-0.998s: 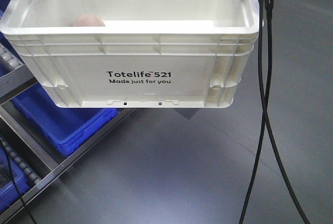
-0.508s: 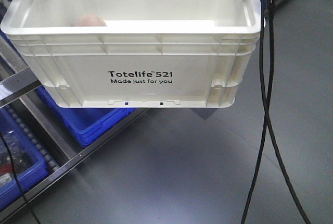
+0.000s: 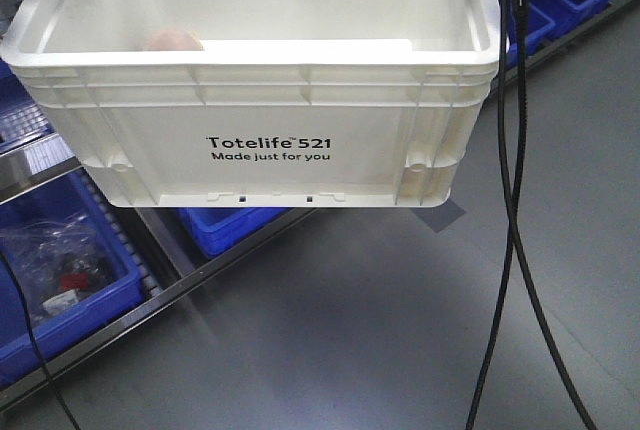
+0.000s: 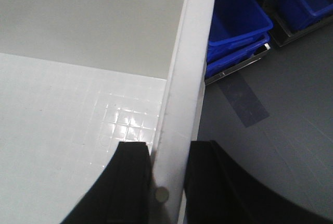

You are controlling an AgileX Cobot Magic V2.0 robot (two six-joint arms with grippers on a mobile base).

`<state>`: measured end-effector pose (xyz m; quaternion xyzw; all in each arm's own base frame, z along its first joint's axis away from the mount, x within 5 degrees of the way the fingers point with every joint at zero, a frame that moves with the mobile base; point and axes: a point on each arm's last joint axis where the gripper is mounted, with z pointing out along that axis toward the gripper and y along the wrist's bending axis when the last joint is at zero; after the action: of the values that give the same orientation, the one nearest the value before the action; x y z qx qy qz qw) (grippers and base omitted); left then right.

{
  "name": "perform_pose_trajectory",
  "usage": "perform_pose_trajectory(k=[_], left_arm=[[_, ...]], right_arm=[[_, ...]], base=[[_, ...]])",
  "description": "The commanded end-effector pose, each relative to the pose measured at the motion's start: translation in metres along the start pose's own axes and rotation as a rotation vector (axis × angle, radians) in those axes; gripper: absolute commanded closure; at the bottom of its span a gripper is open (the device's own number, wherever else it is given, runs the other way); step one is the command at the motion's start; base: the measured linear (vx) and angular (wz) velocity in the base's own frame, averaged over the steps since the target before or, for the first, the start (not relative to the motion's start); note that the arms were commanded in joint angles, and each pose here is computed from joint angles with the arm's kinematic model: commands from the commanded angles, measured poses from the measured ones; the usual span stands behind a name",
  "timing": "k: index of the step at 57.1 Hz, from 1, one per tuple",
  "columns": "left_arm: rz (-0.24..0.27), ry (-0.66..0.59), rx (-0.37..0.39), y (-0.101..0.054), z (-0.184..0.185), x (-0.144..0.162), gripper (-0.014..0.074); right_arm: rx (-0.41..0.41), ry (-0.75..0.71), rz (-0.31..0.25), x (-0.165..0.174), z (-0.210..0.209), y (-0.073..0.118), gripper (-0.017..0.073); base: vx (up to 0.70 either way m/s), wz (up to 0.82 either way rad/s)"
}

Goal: Place moving items into box and shelve
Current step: 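Hold the white tote clamped with both grippers while driving along the blue-bin shelf, then hold the tote above the shelf roller lane while the base aligns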

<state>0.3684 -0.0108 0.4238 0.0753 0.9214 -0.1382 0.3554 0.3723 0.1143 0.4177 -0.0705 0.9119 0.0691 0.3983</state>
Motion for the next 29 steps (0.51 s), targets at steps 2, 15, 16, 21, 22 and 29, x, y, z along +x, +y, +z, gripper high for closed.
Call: perform_pose_trajectory(k=[2,15,16,21,22,29], left_arm=[[0.04,-0.23,-0.014,-0.0129,-0.044,-0.0189,0.0591],[0.045,-0.223,-0.01,-0.0155,-0.0495,-0.0169,0.0591],[0.045,-0.224,-0.01,-0.0157,-0.0501,-0.0168,0.0591],[0.043,-0.229,-0.012,-0.0147,-0.0482,-0.0178,0.0591],[0.043,-0.229,-0.012,-0.0145,-0.0476,-0.0178,0.0591],[0.04,-0.221,-0.012,-0.0129,-0.0433,-0.018,0.0591]], right_arm=[[0.011,-0.248,-0.039,-0.0256,-0.0464,-0.004,0.0563],[0.011,-0.247,-0.039,-0.0255,-0.0464,-0.004,0.0563],[0.011,-0.247,-0.038,-0.0255,-0.0464,-0.0039,0.0563],[0.011,-0.245,-0.038,-0.0254,-0.0454,-0.0039,0.0563],[0.011,-0.245,-0.038,-0.0254,-0.0454,-0.0039,0.0563],[0.012,-0.244,-0.039,-0.0253,-0.0449,-0.004,0.0563]], base=[[-0.07,0.23],[-0.04,0.13],[0.01,-0.05],[0.01,-0.04],[0.0,0.0],[-0.01,0.03]])
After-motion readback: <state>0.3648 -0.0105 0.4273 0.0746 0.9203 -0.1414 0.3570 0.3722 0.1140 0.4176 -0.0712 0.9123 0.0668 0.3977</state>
